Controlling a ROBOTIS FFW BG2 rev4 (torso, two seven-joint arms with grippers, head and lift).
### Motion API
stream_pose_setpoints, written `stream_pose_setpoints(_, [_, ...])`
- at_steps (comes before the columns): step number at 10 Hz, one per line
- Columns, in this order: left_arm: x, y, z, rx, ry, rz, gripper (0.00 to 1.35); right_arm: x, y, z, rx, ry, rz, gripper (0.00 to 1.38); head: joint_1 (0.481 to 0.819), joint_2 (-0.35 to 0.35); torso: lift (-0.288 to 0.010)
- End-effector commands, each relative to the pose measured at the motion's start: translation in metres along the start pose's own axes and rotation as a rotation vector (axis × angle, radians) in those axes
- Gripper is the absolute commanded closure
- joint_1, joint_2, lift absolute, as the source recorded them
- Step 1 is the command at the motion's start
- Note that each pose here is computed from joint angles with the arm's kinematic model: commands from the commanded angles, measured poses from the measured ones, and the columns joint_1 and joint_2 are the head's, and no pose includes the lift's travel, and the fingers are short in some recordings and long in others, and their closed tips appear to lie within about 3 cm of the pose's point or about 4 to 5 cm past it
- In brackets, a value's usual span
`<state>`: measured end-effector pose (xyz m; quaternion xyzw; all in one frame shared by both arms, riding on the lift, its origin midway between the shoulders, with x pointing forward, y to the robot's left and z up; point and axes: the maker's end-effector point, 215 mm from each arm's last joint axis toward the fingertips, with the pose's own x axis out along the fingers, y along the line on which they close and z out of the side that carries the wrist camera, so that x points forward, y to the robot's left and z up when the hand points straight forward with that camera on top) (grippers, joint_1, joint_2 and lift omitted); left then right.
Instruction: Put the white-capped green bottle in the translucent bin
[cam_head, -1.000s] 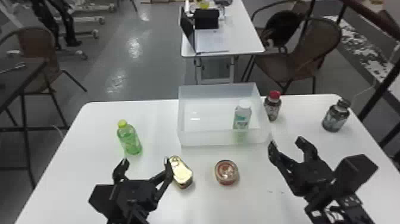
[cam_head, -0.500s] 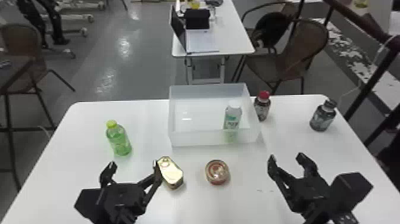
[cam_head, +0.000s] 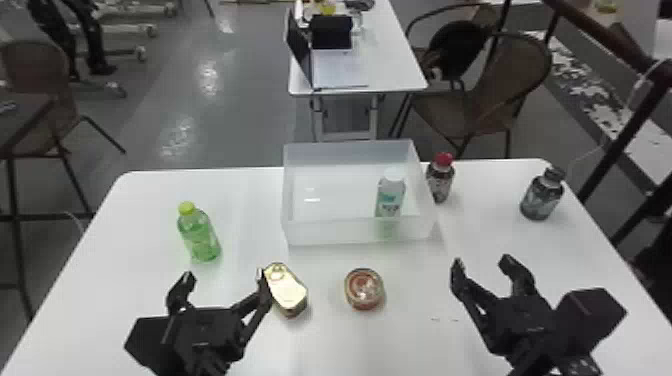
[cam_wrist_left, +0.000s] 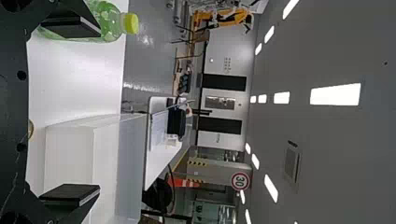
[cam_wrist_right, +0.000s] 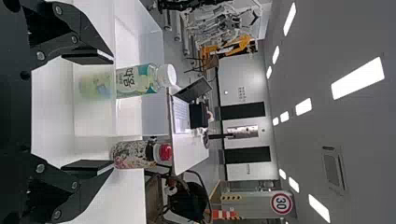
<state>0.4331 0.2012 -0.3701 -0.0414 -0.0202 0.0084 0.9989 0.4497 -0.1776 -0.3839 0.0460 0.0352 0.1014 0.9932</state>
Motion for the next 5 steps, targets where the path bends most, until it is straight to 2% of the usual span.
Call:
stream_pose_setpoints(1, [-0.0009, 0.0017, 0.0, 0.003, 0.001, 0.003, 0.13, 0.0, 0.0, -0.0005, 0.001, 0.001, -0.002, 0.47, 0.695, 0.03, -0.045])
stream_pose_setpoints(5, [-0.0006, 0.0015, 0.0015, 0.006, -0.003, 0.002, 0.12, 0.0017, -0.0005, 0.0025, -0.006, -0.005, -0.003, 0.47, 0.695, 0.032, -0.045])
